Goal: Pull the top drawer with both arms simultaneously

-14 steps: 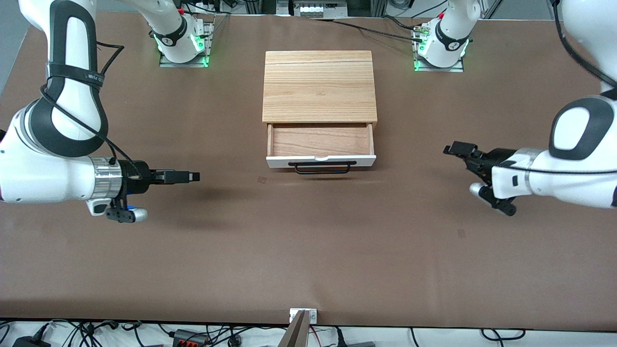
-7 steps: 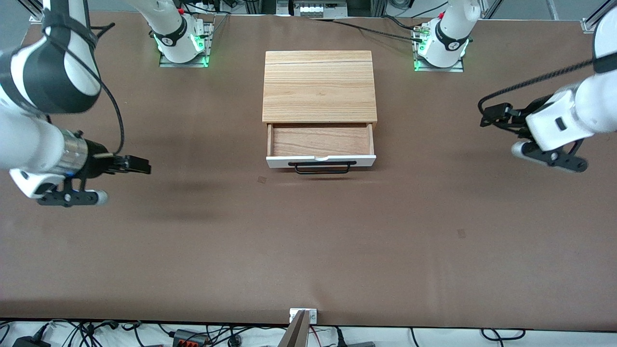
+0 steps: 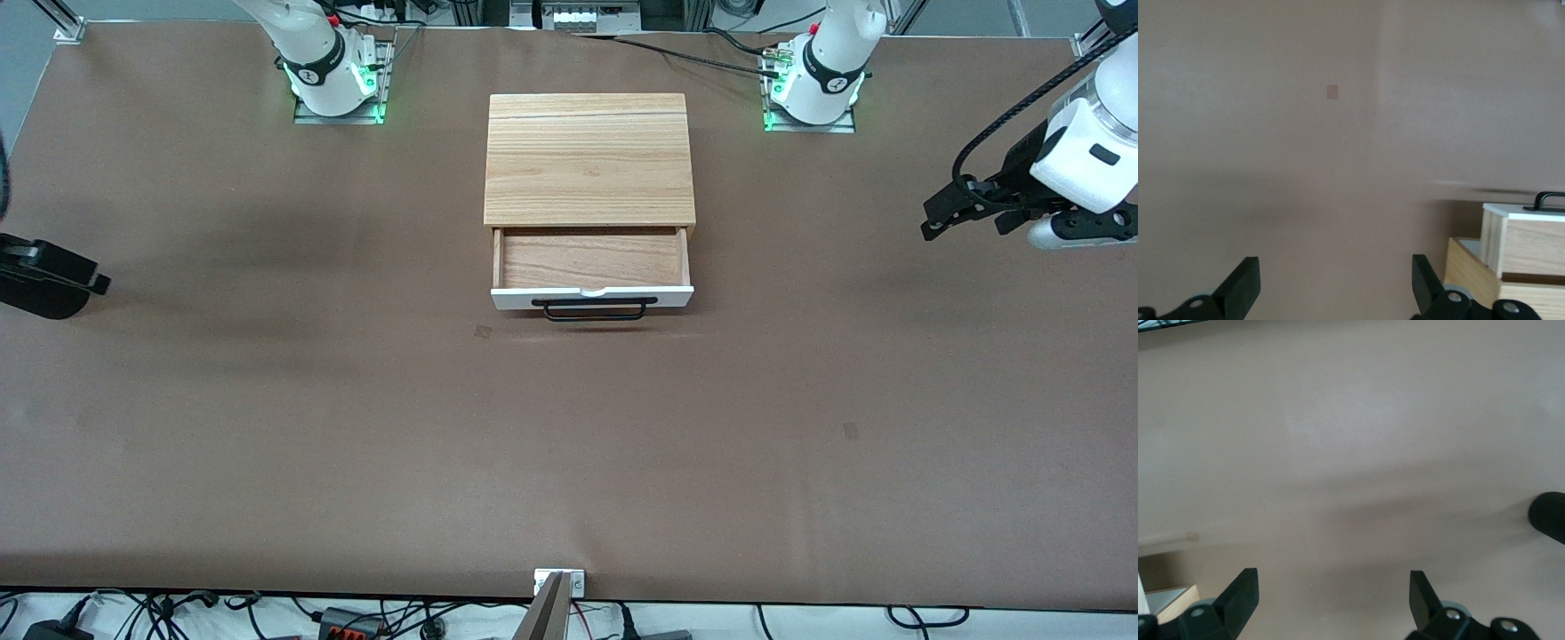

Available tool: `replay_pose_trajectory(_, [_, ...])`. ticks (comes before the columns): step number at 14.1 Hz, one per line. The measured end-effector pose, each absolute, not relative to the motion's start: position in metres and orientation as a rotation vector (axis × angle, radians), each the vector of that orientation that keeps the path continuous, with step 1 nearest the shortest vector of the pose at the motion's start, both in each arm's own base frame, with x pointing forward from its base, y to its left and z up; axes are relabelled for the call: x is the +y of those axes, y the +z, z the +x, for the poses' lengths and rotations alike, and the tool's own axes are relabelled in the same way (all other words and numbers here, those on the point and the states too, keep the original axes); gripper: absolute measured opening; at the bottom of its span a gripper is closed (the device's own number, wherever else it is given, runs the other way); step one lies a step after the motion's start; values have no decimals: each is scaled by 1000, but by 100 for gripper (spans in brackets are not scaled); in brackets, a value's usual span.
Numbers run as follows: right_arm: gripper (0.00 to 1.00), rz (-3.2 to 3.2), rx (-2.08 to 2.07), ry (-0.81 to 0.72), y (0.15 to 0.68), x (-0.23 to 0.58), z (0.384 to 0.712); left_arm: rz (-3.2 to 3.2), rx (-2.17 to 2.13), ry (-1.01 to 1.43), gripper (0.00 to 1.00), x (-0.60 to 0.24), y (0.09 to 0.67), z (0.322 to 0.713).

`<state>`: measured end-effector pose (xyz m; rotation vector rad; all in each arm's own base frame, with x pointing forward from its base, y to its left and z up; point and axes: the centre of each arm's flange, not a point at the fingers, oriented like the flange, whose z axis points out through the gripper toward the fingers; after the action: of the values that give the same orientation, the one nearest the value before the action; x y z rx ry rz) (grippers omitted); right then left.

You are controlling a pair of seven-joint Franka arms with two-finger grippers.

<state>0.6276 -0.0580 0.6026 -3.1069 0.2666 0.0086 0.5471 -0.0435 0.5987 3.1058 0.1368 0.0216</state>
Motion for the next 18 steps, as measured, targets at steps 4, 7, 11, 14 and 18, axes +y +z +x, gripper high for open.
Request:
replay_pose_trajectory(4, [100, -3126, 195, 24, 600, -50, 625, 3114, -62, -61, 100, -36, 588, 542])
replay_pose_trajectory(7, [100, -3150, 180, 41, 599, -47, 619, 3113, -100, -73, 100, -41, 594, 539])
replay_pose_trajectory(11, [100, -3148, 179, 45, 590, -47, 598, 3115, -110, -92, 100, -43, 594, 538])
replay_pose_trajectory(14, [100, -3143, 174, 65, 582, -45, 569, 3119, -128, -126, 100, -45, 596, 534])
replay_pose_trajectory(18, [100, -3143, 162, 65, 581, -40, 554, 3120, -137, -132, 100, -48, 597, 534])
